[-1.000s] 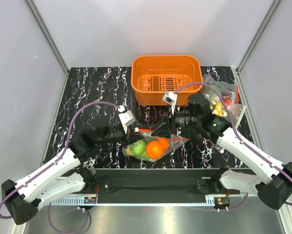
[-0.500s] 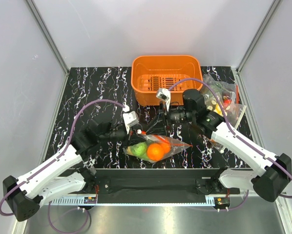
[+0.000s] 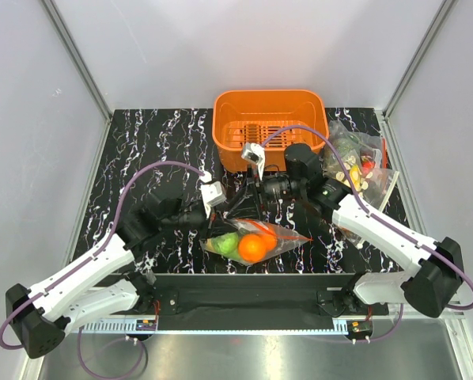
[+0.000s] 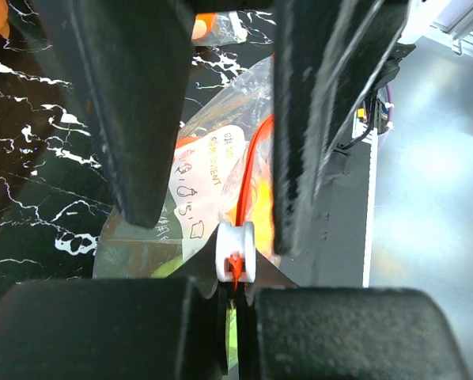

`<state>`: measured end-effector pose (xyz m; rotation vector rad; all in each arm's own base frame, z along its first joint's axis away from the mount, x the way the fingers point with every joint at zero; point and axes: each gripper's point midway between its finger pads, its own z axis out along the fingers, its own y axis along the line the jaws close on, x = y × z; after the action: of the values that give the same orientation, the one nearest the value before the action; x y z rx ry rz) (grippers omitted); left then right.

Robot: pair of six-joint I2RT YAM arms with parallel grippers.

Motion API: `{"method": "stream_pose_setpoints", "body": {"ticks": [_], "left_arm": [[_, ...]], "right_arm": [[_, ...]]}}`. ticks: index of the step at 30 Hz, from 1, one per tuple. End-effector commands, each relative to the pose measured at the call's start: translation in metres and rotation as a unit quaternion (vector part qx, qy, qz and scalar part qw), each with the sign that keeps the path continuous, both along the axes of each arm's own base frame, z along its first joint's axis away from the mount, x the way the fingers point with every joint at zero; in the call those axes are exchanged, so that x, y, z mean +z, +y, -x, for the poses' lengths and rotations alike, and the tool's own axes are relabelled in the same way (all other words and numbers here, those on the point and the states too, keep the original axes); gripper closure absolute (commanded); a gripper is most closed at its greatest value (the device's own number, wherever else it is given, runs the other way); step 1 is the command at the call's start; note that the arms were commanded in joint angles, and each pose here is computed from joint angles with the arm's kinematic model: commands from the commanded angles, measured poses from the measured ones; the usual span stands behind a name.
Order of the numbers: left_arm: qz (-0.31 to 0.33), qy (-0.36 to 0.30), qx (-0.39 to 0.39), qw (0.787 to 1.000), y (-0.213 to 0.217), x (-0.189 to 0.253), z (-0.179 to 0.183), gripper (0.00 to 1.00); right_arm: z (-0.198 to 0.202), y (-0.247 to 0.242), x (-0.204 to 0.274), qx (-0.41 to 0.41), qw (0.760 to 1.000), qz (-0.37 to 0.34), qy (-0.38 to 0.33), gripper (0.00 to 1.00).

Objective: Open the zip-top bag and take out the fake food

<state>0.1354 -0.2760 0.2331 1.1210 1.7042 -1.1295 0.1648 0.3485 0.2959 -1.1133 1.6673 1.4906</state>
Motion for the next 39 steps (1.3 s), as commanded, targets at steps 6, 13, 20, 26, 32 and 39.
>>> {"method": "stream_pose_setpoints", "body": {"ticks": [6,13,20,26,32,39], "left_arm": [[0.027,-0.026,-0.02,0.999,-0.005,0.024,0.0,1.0],[0.029,-0.028,-0.012,0.999,-0.005,0.024,-0.001,1.0],[0.036,-0.035,0.0,0.999,-0.004,0.03,-0.005,0.89],[0.047,-0.032,-0.004,0.998,-0.007,0.033,-0.004,0.7],[0.059,-0.039,-0.005,0.997,-0.007,0.038,-0.003,0.76],[0.079,-0.047,-0.009,0.996,-0.007,0.047,0.001,1.0]], "right_arm": [[0.011,0.01,0.024,0.035,0.998,-0.033,-0.027,0.51],[0.021,0.009,0.026,0.06,0.997,-0.036,-0.03,0.89],[0.022,0.005,0.022,0.053,0.998,-0.027,-0.032,0.97],[0.023,0.004,0.022,0.051,0.998,-0.026,-0.033,0.98],[0.022,0.003,0.02,0.047,0.998,-0.021,-0.034,0.98],[0.021,0.0,0.015,0.037,0.999,-0.011,-0.034,0.98]]}}
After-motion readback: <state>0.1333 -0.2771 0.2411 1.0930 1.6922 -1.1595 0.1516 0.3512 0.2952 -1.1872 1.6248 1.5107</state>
